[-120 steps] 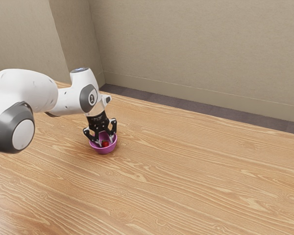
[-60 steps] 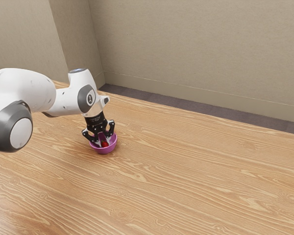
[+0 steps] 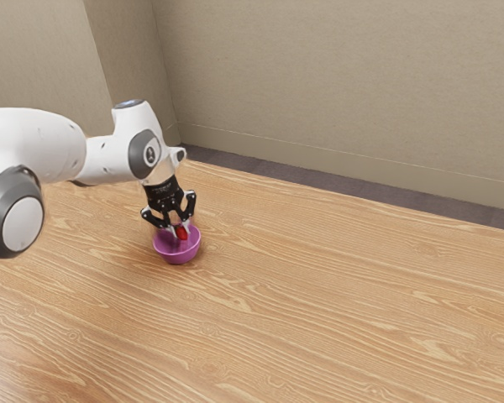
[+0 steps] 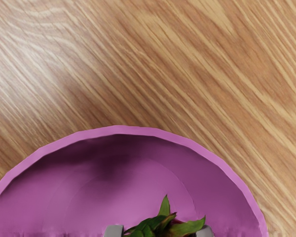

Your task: Take strawberry from the bowl

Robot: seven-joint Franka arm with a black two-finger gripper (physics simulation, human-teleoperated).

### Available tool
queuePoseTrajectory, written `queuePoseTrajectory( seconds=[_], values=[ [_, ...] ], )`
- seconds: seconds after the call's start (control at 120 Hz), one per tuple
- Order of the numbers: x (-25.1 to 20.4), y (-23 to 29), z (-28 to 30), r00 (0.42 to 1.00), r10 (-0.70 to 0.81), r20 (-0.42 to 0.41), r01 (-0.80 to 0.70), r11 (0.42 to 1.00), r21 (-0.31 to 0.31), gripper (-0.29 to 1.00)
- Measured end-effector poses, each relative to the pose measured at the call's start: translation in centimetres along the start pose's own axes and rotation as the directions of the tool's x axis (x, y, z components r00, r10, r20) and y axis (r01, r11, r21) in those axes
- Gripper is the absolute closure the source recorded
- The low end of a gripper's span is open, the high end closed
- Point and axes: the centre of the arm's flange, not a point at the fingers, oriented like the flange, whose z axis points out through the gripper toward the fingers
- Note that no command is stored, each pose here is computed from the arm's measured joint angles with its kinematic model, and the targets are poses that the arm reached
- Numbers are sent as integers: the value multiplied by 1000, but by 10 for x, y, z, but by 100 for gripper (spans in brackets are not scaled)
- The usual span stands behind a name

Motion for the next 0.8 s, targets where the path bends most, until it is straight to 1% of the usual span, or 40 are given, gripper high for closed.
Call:
queuePoseTrajectory(
  seconds=[0.117, 0.192, 0.267, 0.35, 0.442, 0.542, 0.6, 0.65, 0.8],
  values=[
    [-13, 13, -31, 1000, 18, -20, -19, 999, -31, 69],
    [-36, 34, -47, 998, 59, -29, -60, 997, -48, 69],
    [-68, 65, -53, 993, 118, -30, -119, 991, -56, 70],
    [-109, 98, -46, 982, 186, -19, -187, 981, -53, 70],
    [-147, 127, -24, 970, 244, 4, -244, 969, -35, 70],
    [-181, 147, 2, 959, 283, 33, -283, 959, -19, 71],
    [-193, 154, 12, 955, 293, 45, -293, 956, -15, 70],
    [-197, 156, 15, 955, 294, 50, -294, 956, -16, 64],
    [-200, 159, 16, 955, 292, 58, -290, 956, -35, 34]
  ],
)
